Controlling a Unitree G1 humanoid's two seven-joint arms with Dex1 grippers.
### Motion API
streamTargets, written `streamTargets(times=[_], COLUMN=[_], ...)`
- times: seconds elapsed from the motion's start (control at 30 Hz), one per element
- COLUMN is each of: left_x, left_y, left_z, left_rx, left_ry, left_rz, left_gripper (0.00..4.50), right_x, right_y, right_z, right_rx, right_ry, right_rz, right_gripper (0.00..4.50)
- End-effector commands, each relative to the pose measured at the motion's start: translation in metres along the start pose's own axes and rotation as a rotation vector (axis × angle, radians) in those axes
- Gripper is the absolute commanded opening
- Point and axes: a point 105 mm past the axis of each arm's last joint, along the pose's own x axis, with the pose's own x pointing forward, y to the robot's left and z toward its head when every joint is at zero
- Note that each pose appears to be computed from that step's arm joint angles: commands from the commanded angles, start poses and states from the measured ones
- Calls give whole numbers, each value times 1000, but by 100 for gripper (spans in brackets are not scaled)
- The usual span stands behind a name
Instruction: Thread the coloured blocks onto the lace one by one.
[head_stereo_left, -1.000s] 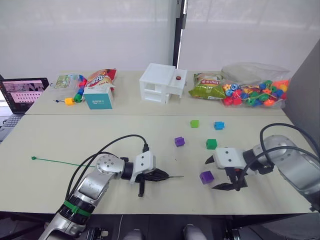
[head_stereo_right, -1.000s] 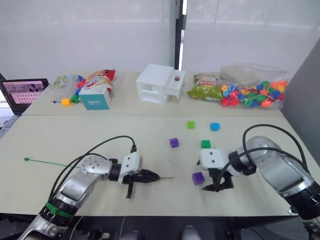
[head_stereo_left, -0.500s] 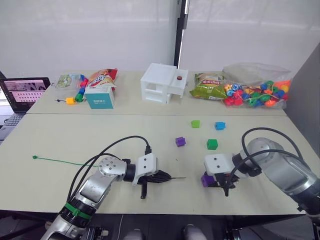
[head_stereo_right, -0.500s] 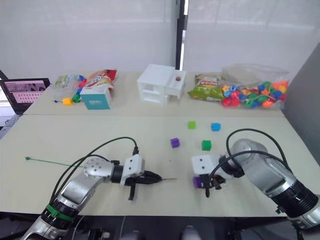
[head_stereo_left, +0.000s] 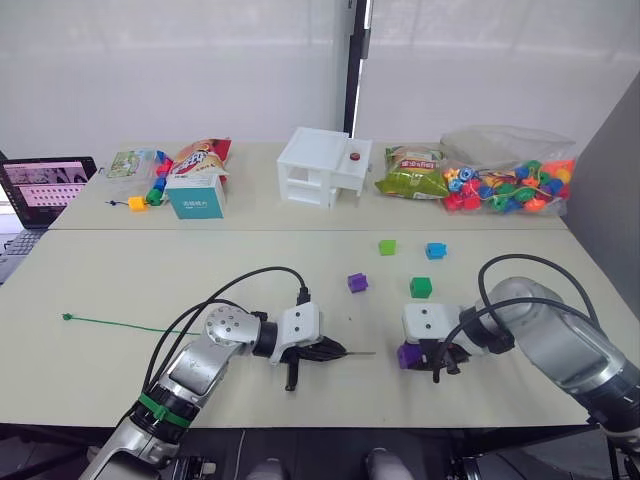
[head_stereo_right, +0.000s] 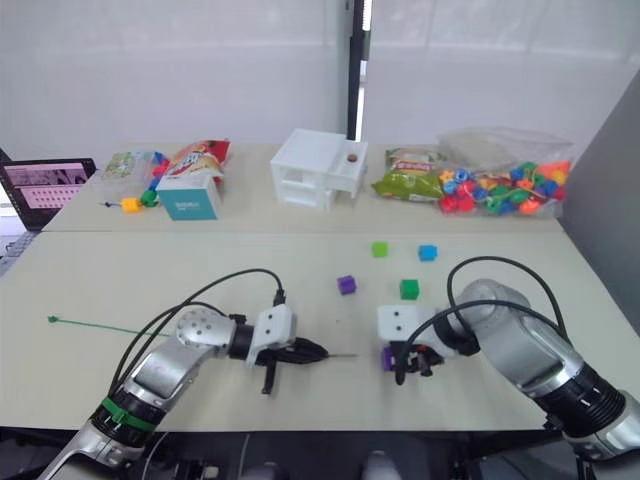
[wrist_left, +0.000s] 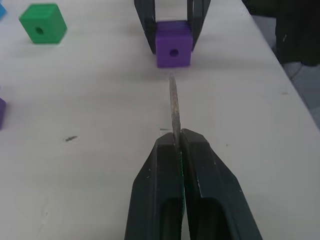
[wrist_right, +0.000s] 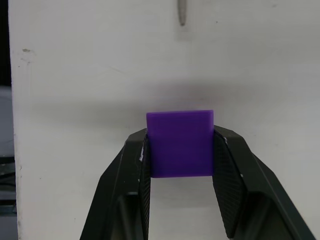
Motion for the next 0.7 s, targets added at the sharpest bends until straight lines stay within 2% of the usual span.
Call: streamTargets(times=[0.03, 0.23, 0.7], left_x=[5, 20, 25], left_y=[-2, -3, 0], left_z=[11, 18, 10], left_rx=[31, 38, 44], left_ry=[-36, -65, -10], left_rz=[-21, -36, -14], left_gripper=[0, 0, 0], right_x=[3, 3, 3], right_y=[1, 5, 7], right_z=[10, 14, 13], right_rx=[-5, 5, 25], right_ry=[-27, -39, -43], right_rz=[-30, -19, -21], right_gripper=[115, 115, 115])
